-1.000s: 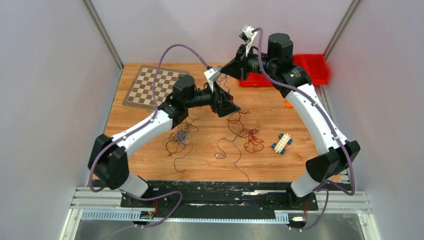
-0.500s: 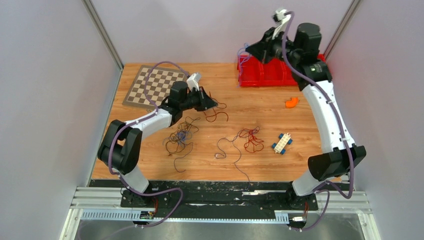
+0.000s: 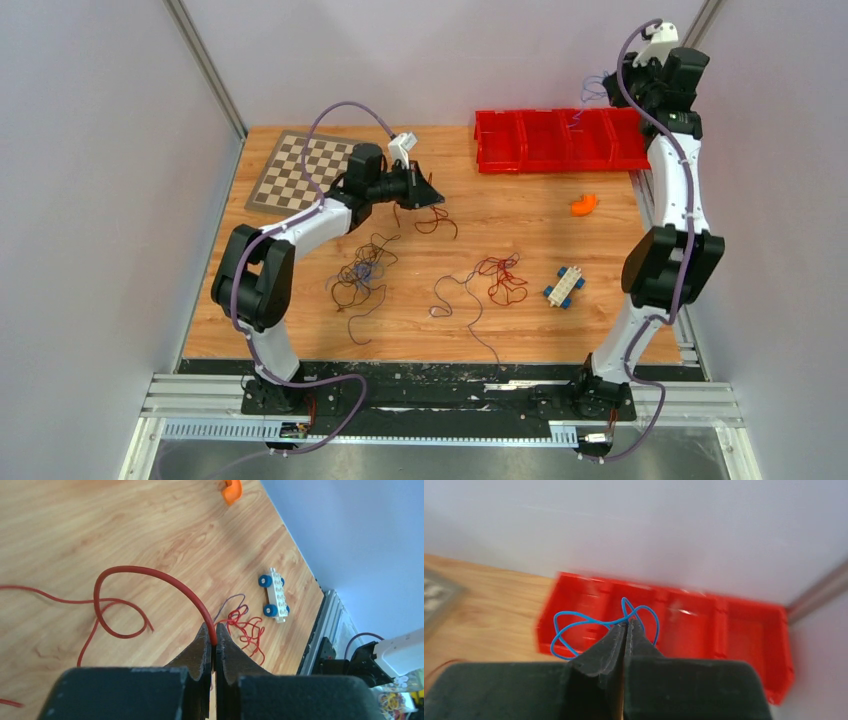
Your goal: Untangle the cables
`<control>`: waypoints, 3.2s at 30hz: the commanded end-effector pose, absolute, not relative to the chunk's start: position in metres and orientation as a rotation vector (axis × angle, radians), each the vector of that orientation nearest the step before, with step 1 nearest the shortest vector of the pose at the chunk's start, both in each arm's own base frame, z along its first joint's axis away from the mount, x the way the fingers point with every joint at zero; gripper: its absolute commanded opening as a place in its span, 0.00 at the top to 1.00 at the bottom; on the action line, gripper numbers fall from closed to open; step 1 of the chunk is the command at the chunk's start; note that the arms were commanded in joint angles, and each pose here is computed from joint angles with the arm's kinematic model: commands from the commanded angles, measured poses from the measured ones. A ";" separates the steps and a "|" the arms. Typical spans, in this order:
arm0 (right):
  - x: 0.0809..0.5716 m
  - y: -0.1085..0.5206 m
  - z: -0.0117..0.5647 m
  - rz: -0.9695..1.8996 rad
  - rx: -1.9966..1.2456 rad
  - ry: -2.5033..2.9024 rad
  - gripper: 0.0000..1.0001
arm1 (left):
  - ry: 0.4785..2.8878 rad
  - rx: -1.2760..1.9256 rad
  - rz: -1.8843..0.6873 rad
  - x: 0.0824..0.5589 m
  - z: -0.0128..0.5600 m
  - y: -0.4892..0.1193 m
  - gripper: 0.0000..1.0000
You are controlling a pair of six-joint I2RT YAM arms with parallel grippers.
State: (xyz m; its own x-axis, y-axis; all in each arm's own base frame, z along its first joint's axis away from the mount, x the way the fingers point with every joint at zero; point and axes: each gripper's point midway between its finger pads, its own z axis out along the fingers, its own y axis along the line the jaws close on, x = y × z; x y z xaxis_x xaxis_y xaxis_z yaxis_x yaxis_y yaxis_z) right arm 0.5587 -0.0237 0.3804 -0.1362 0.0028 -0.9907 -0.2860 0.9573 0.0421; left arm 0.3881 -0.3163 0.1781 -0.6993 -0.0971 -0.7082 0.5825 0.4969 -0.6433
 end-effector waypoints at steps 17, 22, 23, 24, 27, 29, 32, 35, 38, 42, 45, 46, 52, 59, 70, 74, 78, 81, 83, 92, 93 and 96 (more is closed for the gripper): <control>0.671 -0.261 0.316 -0.431 0.196 1.456 1.00 | 2.016 0.520 -1.268 0.408 0.182 -0.336 0.96; 0.682 -0.262 0.285 -0.442 0.145 1.484 1.00 | 2.023 0.517 -1.267 0.415 0.180 -0.338 0.94; 0.684 -0.264 0.276 -0.443 0.144 1.497 1.00 | 2.029 0.515 -1.268 0.416 0.178 -0.338 0.94; 0.685 -0.264 0.268 -0.445 0.141 1.508 0.98 | 2.031 0.515 -1.266 0.417 0.179 -0.339 0.92; 0.685 -0.266 0.250 -0.450 0.138 1.545 0.68 | 2.040 0.519 -1.261 0.419 0.178 -0.339 0.91; 0.684 -0.256 0.250 -0.404 0.088 1.579 0.49 | 2.038 0.530 -1.253 0.420 0.181 -0.339 0.90; 0.672 -0.232 0.277 -0.328 -0.008 1.603 0.31 | 2.023 0.558 -1.239 0.419 0.188 -0.338 0.79; 0.650 -0.208 0.303 -0.277 -0.107 1.626 0.18 | 2.050 0.573 -1.220 0.414 0.186 -0.335 0.61; 0.620 -0.170 0.313 -0.134 -0.222 1.709 0.10 | 2.066 0.627 -1.184 0.405 0.187 -0.328 0.37; 0.565 -0.077 0.295 0.263 -0.374 1.856 0.03 | 2.089 0.652 -1.155 0.389 0.191 -0.311 0.23; 0.527 0.004 0.274 0.480 -0.493 1.949 0.00 | 2.091 0.623 -1.175 0.376 0.192 -0.295 0.13; 0.515 0.031 0.265 0.549 -0.539 1.974 0.00 | 2.080 0.616 -1.161 0.374 0.199 -0.288 0.11; 0.446 0.170 0.221 0.848 -0.806 2.057 0.00 | 2.172 0.505 -1.047 0.376 0.181 -0.249 0.10; 0.347 0.207 0.182 1.053 -1.102 2.104 0.08 | 2.036 0.655 -1.058 0.348 0.205 -0.229 0.13; 0.273 0.230 0.107 0.726 -1.715 1.894 0.03 | 2.025 0.595 -1.082 0.320 0.207 -0.206 0.11; 0.279 0.235 0.085 0.682 -1.853 1.803 0.04 | 2.010 0.581 -1.085 0.319 0.214 -0.201 0.11; 0.283 0.242 0.063 0.626 -1.967 1.734 0.07 | 2.001 0.571 -1.069 0.319 0.219 -0.197 0.11; 0.285 0.248 0.050 0.609 -2.008 1.706 0.14 | 2.000 0.562 -1.057 0.318 0.222 -0.193 0.11; 0.290 0.253 0.045 0.597 -2.013 1.695 0.25 | 1.999 0.560 -1.048 0.317 0.222 -0.191 0.11; 0.307 0.271 0.133 0.579 -1.845 1.650 1.00 | 1.966 0.560 -1.010 0.310 0.236 -0.184 0.11; 0.309 0.272 0.162 0.588 -1.789 1.621 1.00 | 1.954 0.562 -1.001 0.309 0.239 -0.183 0.11; 0.313 0.270 0.248 0.606 -1.616 1.539 1.00 | 1.907 0.551 -0.978 0.312 0.247 -0.178 0.11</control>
